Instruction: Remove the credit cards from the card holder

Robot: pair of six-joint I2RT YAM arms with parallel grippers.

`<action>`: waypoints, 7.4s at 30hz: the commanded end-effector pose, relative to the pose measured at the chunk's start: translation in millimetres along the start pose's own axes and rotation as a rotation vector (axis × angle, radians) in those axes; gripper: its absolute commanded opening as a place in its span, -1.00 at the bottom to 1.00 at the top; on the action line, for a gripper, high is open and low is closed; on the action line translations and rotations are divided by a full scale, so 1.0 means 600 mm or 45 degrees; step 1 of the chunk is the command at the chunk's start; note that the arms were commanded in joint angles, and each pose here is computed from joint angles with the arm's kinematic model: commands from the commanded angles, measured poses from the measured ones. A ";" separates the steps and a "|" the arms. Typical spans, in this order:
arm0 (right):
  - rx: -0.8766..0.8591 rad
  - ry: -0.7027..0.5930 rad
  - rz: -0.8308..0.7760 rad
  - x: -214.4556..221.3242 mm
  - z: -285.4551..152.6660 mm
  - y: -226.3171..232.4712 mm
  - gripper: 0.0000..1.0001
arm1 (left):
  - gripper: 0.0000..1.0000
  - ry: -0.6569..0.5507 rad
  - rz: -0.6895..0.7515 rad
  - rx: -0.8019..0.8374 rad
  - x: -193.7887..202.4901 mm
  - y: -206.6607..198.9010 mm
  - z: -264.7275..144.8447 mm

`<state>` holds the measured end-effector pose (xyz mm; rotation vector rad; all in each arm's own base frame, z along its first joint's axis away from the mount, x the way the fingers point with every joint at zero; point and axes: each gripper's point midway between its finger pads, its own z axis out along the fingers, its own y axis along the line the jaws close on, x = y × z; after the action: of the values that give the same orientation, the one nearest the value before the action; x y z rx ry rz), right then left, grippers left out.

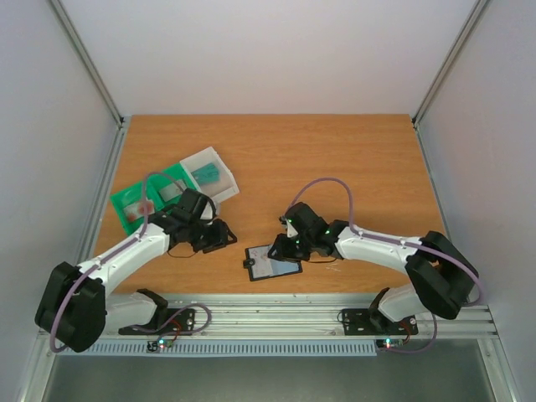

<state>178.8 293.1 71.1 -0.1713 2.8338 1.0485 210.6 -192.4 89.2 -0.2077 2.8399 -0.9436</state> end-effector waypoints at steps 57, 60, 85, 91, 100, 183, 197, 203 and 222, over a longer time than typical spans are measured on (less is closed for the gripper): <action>0.117 0.002 0.050 0.012 0.070 -0.080 -0.66 | -0.80 0.041 -0.055 0.137 0.019 -0.031 0.113; 0.114 0.004 0.055 0.014 0.070 -0.081 -0.66 | -0.70 0.035 -0.057 0.172 0.016 -0.044 0.106; 0.096 0.013 0.057 0.021 0.078 -0.087 -0.67 | -0.97 0.089 -0.089 0.046 0.038 -0.002 0.146; 0.092 0.009 0.061 0.020 0.079 -0.086 -0.68 | -0.99 0.093 -0.104 0.044 0.042 0.006 0.151; 0.087 0.006 0.063 0.019 0.079 -0.085 -0.73 | -0.99 0.094 -0.097 0.036 0.042 0.008 0.152; -0.022 -0.178 0.148 -0.010 -0.006 -0.099 -0.98 | -0.88 0.050 -0.031 -0.025 0.023 0.000 0.135; -0.142 -0.208 0.152 -0.015 -0.049 -0.048 -0.98 | -0.27 -0.050 -0.004 0.076 0.008 -0.053 0.069; -0.255 -0.214 0.138 -0.018 -0.071 -0.011 -0.98 | 0.01 -0.077 0.029 0.210 0.006 -0.098 0.034; -0.703 -0.302 0.057 -0.029 -0.175 0.122 -0.98 | 0.00 -0.160 0.053 0.751 0.028 -0.193 -0.057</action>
<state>178.3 275.9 164.1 -0.0021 2.4121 1.5906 197.9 -260.9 165.9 -0.1575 2.4131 -1.5271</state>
